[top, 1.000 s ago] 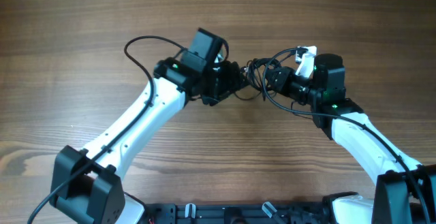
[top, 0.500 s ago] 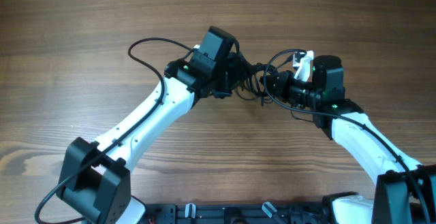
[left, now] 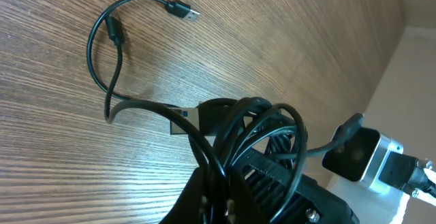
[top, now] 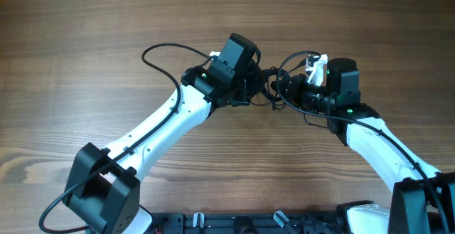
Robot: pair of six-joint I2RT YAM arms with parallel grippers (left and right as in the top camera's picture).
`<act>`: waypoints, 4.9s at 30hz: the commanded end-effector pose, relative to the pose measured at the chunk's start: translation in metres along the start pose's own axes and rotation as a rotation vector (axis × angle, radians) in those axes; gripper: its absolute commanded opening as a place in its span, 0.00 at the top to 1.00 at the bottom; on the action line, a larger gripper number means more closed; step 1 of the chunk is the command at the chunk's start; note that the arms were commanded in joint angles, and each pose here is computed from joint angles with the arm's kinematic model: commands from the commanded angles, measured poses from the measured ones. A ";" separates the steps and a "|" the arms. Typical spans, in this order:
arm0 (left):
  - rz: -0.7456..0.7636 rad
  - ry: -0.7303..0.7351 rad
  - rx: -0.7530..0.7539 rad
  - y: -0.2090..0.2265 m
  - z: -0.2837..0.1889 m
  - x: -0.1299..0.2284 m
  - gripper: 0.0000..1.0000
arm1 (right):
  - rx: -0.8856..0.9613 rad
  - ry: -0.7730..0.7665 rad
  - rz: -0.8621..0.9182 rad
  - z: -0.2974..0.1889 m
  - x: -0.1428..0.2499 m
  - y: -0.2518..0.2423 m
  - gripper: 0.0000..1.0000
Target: Untangle cables
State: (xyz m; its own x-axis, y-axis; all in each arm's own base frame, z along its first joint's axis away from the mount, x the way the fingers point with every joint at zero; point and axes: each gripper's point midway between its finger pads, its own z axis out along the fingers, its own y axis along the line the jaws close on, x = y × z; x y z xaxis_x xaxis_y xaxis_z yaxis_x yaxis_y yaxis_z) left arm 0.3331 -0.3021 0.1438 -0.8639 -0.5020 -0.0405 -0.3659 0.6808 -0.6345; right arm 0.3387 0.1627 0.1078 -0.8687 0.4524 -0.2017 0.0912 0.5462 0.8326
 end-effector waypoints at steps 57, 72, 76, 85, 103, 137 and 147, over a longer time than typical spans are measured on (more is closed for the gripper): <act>0.035 0.074 0.238 -0.025 -0.019 -0.051 0.96 | 0.239 0.122 0.061 0.005 0.056 -0.034 0.53; 0.053 0.009 0.193 -0.016 -0.017 -0.063 0.96 | 0.039 0.258 -0.205 0.008 0.077 -0.001 0.96; 0.164 -0.059 0.098 0.002 -0.014 -0.070 0.96 | -0.123 0.322 -0.274 0.000 0.087 0.026 0.96; 0.435 -0.067 0.020 0.009 -0.007 -0.054 0.96 | -0.261 0.165 -0.336 -0.032 0.051 0.072 0.96; 0.550 -0.133 -0.099 0.020 -0.004 -0.053 0.96 | -0.145 -0.026 -0.198 -0.041 0.005 0.056 0.96; 0.721 0.172 0.169 -0.015 -0.001 0.029 0.96 | -0.008 0.036 -0.071 -0.001 0.004 -0.004 0.59; 0.250 0.065 0.091 0.020 -0.019 -0.059 0.96 | -0.159 0.042 -0.065 -0.035 -0.011 0.013 0.36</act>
State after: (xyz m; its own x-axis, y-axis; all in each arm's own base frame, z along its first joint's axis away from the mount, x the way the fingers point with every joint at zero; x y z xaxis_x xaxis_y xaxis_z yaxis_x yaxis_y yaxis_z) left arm 0.3495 -0.2804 0.1446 -0.9572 -0.0725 -0.2801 0.1271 0.7644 -0.6321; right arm 0.3281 0.1582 0.1267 -0.9063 0.3611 -0.2195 -0.0232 0.4761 0.8791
